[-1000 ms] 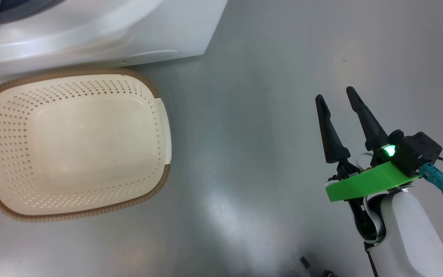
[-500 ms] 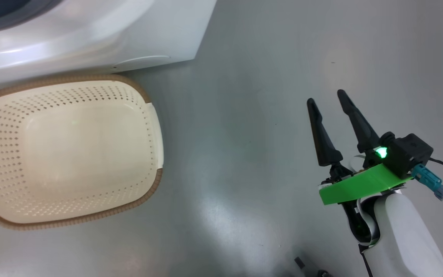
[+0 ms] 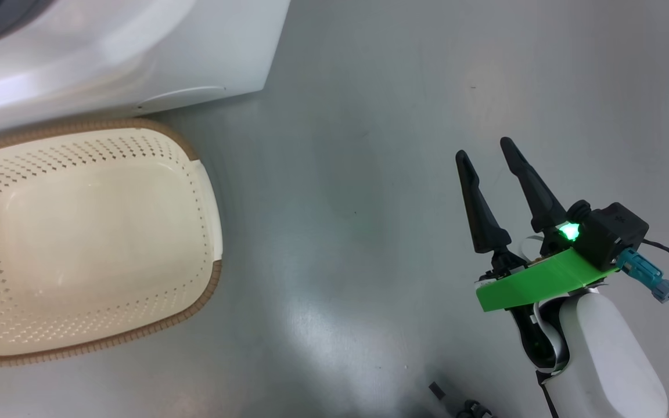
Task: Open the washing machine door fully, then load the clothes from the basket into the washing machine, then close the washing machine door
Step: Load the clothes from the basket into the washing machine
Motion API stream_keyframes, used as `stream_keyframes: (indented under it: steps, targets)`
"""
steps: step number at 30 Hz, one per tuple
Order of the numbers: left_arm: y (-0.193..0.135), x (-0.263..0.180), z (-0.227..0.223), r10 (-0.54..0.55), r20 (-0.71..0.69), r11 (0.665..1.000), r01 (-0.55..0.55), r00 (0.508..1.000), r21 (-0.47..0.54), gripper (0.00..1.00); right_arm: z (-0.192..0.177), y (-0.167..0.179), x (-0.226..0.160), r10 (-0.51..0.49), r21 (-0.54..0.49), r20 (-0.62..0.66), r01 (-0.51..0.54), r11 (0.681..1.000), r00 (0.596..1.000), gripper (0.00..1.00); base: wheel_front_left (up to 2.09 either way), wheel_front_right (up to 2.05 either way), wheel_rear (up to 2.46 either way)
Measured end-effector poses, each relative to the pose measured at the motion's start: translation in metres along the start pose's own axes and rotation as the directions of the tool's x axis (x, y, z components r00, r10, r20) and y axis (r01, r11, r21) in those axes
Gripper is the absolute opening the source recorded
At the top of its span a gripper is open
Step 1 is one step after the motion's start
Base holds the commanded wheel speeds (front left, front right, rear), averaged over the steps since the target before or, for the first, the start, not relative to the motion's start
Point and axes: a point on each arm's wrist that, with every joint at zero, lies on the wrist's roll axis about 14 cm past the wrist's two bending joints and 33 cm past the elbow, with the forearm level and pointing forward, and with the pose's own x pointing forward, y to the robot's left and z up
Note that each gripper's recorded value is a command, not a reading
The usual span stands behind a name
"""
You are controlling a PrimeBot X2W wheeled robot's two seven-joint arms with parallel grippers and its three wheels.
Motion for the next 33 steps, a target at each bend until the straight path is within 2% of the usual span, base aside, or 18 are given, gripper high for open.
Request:
stream_keyframes:
  steps: [7,8,10,12,13,14,15,16,33]
  targets:
    - [0.0,-0.006,-0.025,0.002,-0.111,1.0,-0.003,0.994,-0.007,0.0,0.004,0.0,-0.002,-0.001,0.0,0.009,0.001,1.0,1.0,1.0,0.0,0.0,0.0]
    - [0.001,-0.007,-0.028,0.008,-0.126,1.0,-0.009,0.992,-0.009,0.1,0.005,0.0,-0.003,-0.001,0.0,0.01,0.001,1.0,1.0,1.0,0.0,0.0,0.0]
    - [0.003,-0.01,-0.038,0.015,-0.182,1.0,-0.018,0.983,-0.016,0.4,0.007,0.001,-0.003,0.0,0.001,0.014,0.0,1.0,1.0,1.0,0.0,0.0,0.0]
    - [0.003,-0.012,-0.043,0.015,-0.213,1.0,-0.018,0.977,-0.014,0.52,0.008,0.001,-0.003,0.002,0.003,0.017,-0.002,1.0,1.0,1.0,0.0,0.0,0.0]
    - [0.003,-0.012,-0.043,0.017,-0.215,1.0,-0.022,0.976,-0.021,0.61,0.008,0.002,-0.003,0.001,0.007,0.018,-0.002,1.0,1.0,1.0,0.0,0.0,0.0]
    - [0.003,-0.011,-0.042,0.018,-0.215,0.999,-0.024,0.977,-0.027,0.74,0.008,0.002,-0.003,0.002,0.009,0.018,-0.002,1.0,1.0,1.0,0.0,0.0,0.0]
    - [0.003,-0.011,-0.041,0.016,-0.213,0.999,-0.022,0.977,-0.029,0.91,0.008,0.002,-0.003,0.002,0.009,0.018,-0.002,1.0,1.0,1.0,0.0,0.0,0.0]
    - [0.003,-0.01,-0.039,0.015,-0.209,0.999,-0.022,0.978,-0.035,1.0,0.008,0.002,-0.003,0.002,0.009,0.018,-0.003,1.0,1.0,1.0,0.0,0.0,0.0]
    - [0.002,-0.018,0.008,0.019,-0.049,0.986,-0.027,0.999,-0.167,1.0,0.017,0.01,0.002,0.021,0.018,0.048,-0.021,1.0,0.999,1.0,0.0,0.0,0.0]
